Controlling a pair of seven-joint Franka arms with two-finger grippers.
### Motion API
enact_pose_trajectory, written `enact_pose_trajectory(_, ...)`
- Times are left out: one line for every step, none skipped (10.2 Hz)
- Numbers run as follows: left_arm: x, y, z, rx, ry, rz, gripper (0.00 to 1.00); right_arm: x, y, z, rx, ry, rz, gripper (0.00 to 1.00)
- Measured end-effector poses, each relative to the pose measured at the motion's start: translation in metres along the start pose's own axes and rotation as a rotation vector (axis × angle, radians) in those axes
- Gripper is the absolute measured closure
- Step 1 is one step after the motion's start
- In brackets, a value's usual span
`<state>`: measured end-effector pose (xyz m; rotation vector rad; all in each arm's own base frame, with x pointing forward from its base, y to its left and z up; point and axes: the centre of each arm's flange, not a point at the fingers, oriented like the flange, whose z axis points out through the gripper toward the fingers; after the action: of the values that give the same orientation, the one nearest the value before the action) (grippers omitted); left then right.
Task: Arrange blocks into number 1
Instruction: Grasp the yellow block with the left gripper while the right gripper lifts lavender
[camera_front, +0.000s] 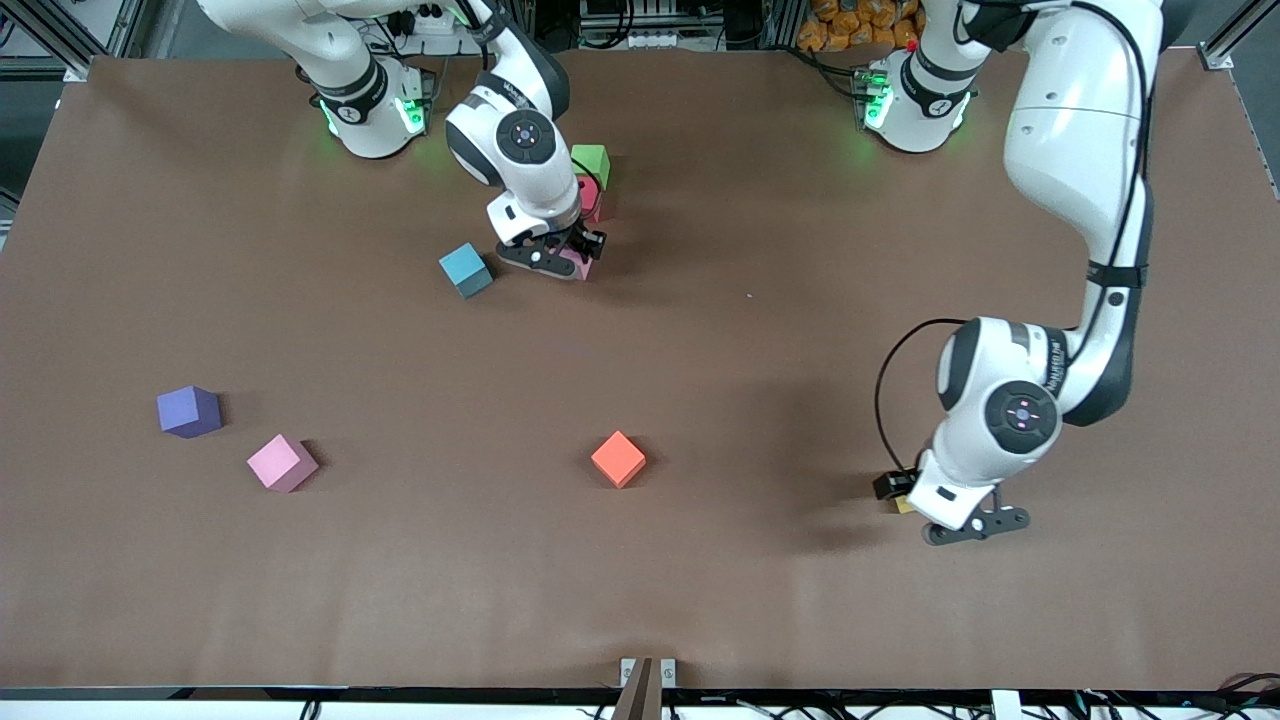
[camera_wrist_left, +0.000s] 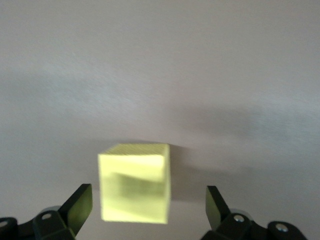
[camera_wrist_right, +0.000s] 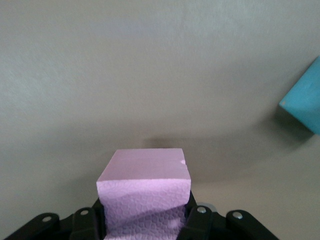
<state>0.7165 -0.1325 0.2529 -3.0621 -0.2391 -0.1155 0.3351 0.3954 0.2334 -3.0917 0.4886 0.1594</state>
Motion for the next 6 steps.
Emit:
enact_pose_trajectory(0.003, -0.009, 0.004, -0.005, -0.003, 0.005, 0.00, -0.004, 0.004, 0.006, -0.005, -0.003, -0.005, 0.44)
enact_pose_trajectory(0.004, -0.011, 0.011, -0.011, -0.005, 0.002, 0.00, -0.007, 0.006, 0.009, -0.008, -0.001, -0.013, 0.44)
enact_pose_trajectory(0.002, -0.008, 0.019, -0.027, -0.013, -0.007, 0.00, -0.011, 0.007, 0.011, -0.010, 0.004, -0.028, 0.44)
enact_pose_trajectory(0.001, -0.005, 0.027, -0.045, -0.021, -0.020, 0.00, -0.016, 0.006, 0.012, -0.015, 0.011, -0.053, 0.44)
enact_pose_trajectory(0.000, -0.004, 0.033, -0.049, -0.030, -0.024, 0.00, -0.022, 0.006, 0.014, -0.020, 0.017, -0.078, 0.44)
enact_pose_trajectory(-0.002, -0.004, 0.038, -0.047, -0.037, -0.019, 0.00, -0.027, 0.006, 0.016, -0.022, 0.022, -0.096, 0.44)
